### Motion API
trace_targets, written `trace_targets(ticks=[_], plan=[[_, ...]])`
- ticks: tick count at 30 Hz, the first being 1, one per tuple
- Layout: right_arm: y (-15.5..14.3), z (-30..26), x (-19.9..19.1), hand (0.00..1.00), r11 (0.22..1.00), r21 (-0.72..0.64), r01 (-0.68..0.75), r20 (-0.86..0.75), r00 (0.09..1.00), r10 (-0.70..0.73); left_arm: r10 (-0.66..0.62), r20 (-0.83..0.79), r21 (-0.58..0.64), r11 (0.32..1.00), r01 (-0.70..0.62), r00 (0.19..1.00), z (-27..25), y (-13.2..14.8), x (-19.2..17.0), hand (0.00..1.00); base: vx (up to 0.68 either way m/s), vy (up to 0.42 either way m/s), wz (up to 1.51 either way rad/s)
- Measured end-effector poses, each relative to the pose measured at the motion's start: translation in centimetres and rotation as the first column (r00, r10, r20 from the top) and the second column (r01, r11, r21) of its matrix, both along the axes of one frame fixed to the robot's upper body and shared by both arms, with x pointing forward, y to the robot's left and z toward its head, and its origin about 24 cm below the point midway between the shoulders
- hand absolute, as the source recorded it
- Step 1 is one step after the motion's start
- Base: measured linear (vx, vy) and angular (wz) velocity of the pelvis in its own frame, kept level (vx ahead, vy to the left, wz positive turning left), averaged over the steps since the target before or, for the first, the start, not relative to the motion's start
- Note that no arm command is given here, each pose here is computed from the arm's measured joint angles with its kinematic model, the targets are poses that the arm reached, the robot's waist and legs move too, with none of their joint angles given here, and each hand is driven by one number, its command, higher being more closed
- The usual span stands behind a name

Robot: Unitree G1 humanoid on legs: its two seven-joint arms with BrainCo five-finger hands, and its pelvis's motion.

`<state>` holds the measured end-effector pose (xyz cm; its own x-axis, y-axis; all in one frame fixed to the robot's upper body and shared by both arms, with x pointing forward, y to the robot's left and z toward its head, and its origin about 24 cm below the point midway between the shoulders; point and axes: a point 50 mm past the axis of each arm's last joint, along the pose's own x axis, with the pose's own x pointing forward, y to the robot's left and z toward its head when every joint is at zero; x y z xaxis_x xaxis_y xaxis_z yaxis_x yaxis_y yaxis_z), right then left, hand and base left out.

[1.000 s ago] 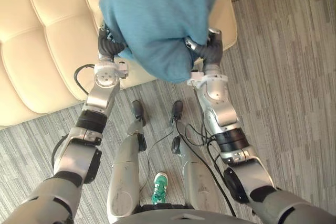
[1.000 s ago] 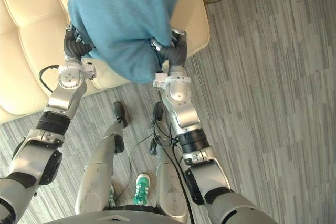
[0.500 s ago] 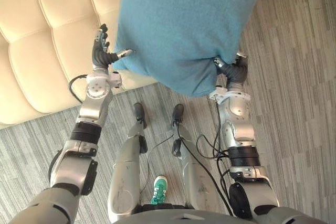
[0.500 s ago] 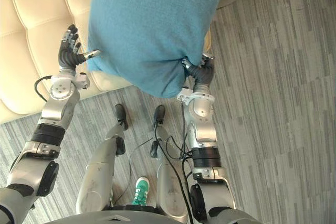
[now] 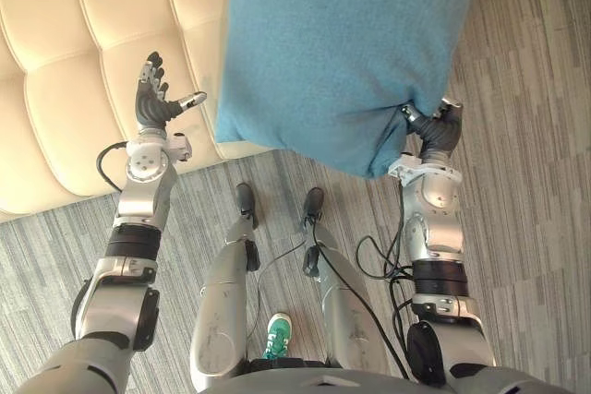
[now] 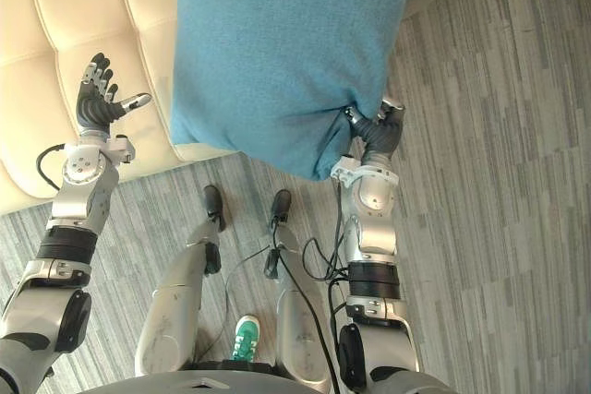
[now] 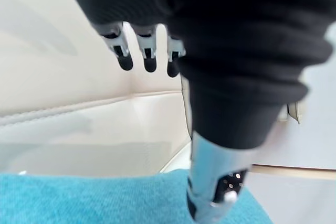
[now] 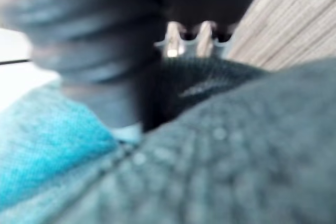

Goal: Pick up cushions and gather them together orderly.

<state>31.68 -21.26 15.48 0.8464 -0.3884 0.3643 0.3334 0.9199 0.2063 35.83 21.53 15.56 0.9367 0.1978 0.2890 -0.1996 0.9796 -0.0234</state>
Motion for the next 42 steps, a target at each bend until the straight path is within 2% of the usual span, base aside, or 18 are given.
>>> trace_targets(ticks=[6, 9, 10, 12, 13, 17, 23, 24, 33, 42], plan=[[-1.0, 1.1, 0.1, 1.0, 0.999, -0.028, 0.025, 0.03, 0.999, -0.024, 0.008, -0.046, 0.021, 1.0, -0.007, 0.999, -0.3, 0.0, 0.9, 0.0, 0.01, 0.002, 0.0], [-1.0, 2.0, 0.3, 1.0, 0.999, -0.031, 0.024, 0.055, 0.998, -0.022, -0.028, -0.1, 0.04, 0.999, 0.032, 0.995, -1.2, -1.0, 1.6, 0.0, 0.0, 0.0, 0.0], [-1.0, 2.1, 0.3, 1.0, 0.999, -0.032, 0.024, 0.057, 0.998, -0.022, -0.036, -0.11, 0.042, 0.998, 0.041, 0.993, -1.4, -1.4, 1.7, 1.0, 0.0, 0.029, -0.05], [-0.9, 2.6, 0.5, 1.0, 0.999, -0.037, 0.023, 0.074, 0.997, -0.02, -0.085, -0.148, 0.047, 0.995, 0.093, 0.985, -2.4, -3.4, 2.0, 1.0, 0.0, 0.026, -0.08], [-0.8, 3.0, 0.5, 1.0, 0.999, -0.037, 0.021, 0.085, 0.996, -0.018, -0.112, -0.166, 0.04, 0.992, 0.12, 0.98, -2.8, -4.5, 2.1, 0.0, -0.01, 0.024, -0.07], [-0.1, 4.4, 0.6, 1.0, 0.999, -0.035, 0.022, 0.136, 0.991, -0.017, -0.184, -0.187, 0.031, 0.981, 0.193, 0.965, -2.9, -7.4, 2.6, 0.0, -0.01, 0.023, -0.09], [2.0, 6.9, 0.0, 1.0, 0.998, -0.058, -0.016, 0.24, 0.97, 0.03, -0.173, -0.186, 0.069, 0.98, 0.188, 0.967, -1.7, -8.0, 3.3, 0.0, 0.01, 0.022, -0.1], [2.3, 7.0, 0.0, 1.0, 0.998, -0.059, -0.02, 0.244, 0.969, 0.034, -0.168, -0.186, 0.075, 0.98, 0.185, 0.968, -1.6, -7.9, 3.4, 1.0, 0.0, 0.017, -0.06], [3.6, 7.6, -0.3, 1.0, 0.997, -0.064, -0.036, 0.267, 0.962, 0.052, -0.157, -0.168, 0.057, 0.984, 0.168, 0.973, -1.9, -7.5, 2.7, 1.0, 0.0, 0.001, 0.0], [4.0, 6.3, -0.2, 1.0, 0.996, -0.069, -0.054, 0.217, 0.974, 0.068, -0.202, -0.158, -0.081, 0.978, 0.191, 0.967, -2.9, -7.5, 1.5, 1.0, 0.01, -0.008, 0.02]])
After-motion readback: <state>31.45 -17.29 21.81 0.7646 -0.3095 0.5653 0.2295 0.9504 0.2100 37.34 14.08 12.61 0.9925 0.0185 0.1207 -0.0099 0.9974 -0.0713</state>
